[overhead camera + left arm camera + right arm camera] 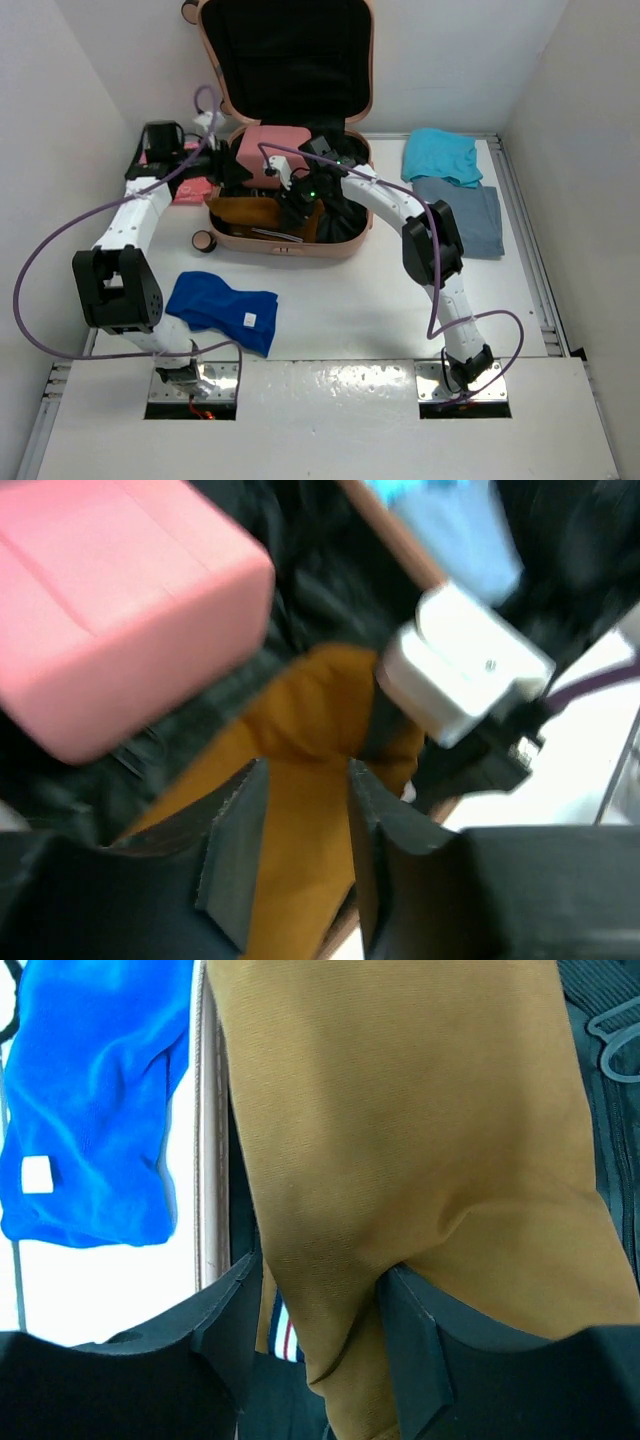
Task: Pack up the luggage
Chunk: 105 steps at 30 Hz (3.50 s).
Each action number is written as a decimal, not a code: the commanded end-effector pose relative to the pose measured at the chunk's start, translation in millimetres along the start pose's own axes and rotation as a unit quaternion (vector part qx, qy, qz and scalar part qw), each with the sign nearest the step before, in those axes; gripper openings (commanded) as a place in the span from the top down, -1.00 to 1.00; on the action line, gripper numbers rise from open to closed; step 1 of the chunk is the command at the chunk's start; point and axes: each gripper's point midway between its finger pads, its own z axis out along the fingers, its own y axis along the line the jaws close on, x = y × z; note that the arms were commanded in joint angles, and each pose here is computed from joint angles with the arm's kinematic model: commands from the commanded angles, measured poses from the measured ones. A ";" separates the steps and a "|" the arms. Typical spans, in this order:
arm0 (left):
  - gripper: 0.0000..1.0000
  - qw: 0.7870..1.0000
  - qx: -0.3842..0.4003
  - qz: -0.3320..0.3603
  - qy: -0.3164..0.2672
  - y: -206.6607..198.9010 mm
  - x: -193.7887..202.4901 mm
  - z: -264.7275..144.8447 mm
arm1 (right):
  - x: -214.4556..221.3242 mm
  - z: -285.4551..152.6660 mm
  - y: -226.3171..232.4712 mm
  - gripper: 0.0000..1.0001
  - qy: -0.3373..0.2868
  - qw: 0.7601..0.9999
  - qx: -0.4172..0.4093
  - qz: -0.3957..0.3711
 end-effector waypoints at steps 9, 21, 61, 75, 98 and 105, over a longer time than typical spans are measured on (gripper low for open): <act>0.46 0.983 -0.024 0.011 0.184 -12.6 132.8 12.6 | -7.5 5.0 -26.2 0.03 -0.013 0.997 0.060 0.053; 0.55 0.951 -0.167 -0.045 0.254 58.2 204.5 32.5 | -28.1 -84.0 -45.9 0.28 -0.113 0.979 0.092 0.143; -0.98 0.862 0.143 0.380 0.302 -72.3 205.1 -107.4 | 25.9 -122.9 -38.3 -0.30 -0.030 0.978 0.148 0.143; -0.98 0.801 0.082 0.440 0.398 -27.8 330.6 -93.7 | 44.1 -189.2 -45.6 -0.35 -0.049 0.950 0.224 0.211; 1.00 0.887 0.013 0.452 0.098 -90.6 22.3 -44.2 | 66.1 -215.2 -53.6 -0.27 -0.041 0.945 0.248 0.211; 1.00 0.862 -0.100 0.494 0.050 -45.8 -66.5 -15.4 | 71.6 -213.6 -59.9 -0.27 -0.045 0.942 0.245 0.223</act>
